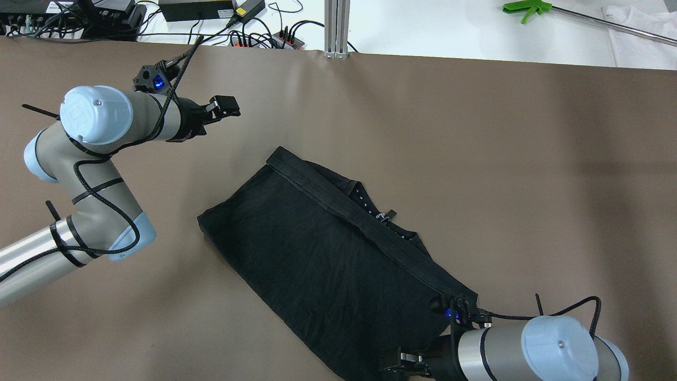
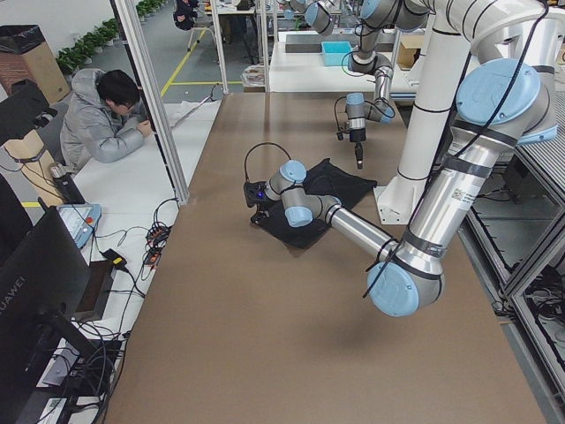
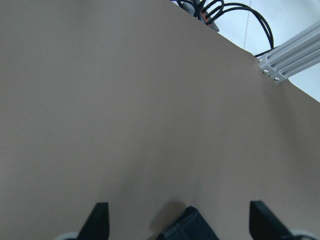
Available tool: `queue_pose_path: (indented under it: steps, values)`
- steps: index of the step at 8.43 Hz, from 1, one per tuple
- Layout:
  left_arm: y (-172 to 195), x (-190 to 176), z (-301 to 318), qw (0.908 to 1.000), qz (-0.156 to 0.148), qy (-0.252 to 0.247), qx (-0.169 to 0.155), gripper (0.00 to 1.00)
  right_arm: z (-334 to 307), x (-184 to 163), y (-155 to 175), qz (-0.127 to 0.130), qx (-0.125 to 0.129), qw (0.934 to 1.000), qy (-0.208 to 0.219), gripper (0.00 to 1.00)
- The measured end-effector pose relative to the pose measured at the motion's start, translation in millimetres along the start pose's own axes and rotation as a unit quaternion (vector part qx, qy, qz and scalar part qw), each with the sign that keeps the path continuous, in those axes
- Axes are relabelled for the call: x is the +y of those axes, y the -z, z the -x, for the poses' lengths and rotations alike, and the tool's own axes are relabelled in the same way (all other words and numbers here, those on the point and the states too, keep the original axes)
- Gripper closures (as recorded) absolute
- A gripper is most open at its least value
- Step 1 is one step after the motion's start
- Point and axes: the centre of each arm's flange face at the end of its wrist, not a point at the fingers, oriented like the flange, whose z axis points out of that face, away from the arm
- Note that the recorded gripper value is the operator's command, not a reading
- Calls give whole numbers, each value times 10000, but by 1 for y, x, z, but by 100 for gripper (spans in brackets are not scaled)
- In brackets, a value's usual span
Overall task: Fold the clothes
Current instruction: 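Drag the bundle corner with the right gripper toward the robot, rotating it, then grasp the bundle corner nearest the left gripper while the right holds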
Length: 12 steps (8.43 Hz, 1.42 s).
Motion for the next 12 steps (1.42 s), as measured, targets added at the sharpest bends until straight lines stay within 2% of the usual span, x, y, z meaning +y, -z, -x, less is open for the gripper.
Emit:
queue_pose_path:
  steps: [2, 5, 7, 9, 12]
  values:
    - [0, 12, 6, 9999, 108, -22, -27, 0, -5, -18, -2, -360, 60, 9993, -53, 5]
    - [9, 83, 51, 9988, 457, -147, -137, 0, 6, -70, 21, -1045, 126, 9943, -175, 5]
    - [25, 120, 90, 9978, 601, -271, -88, 0, 10, -90, 31, -1470, 121, 9889, -201, 6]
    - [29, 146, 121, 9966, 744, -351, -63, 0, 12, -96, 35, -1639, 124, 9863, -131, 6]
    - [19, 169, 130, 9961, 760, -432, -112, 0, 13, -100, 36, -1729, 126, 9848, -106, 6]
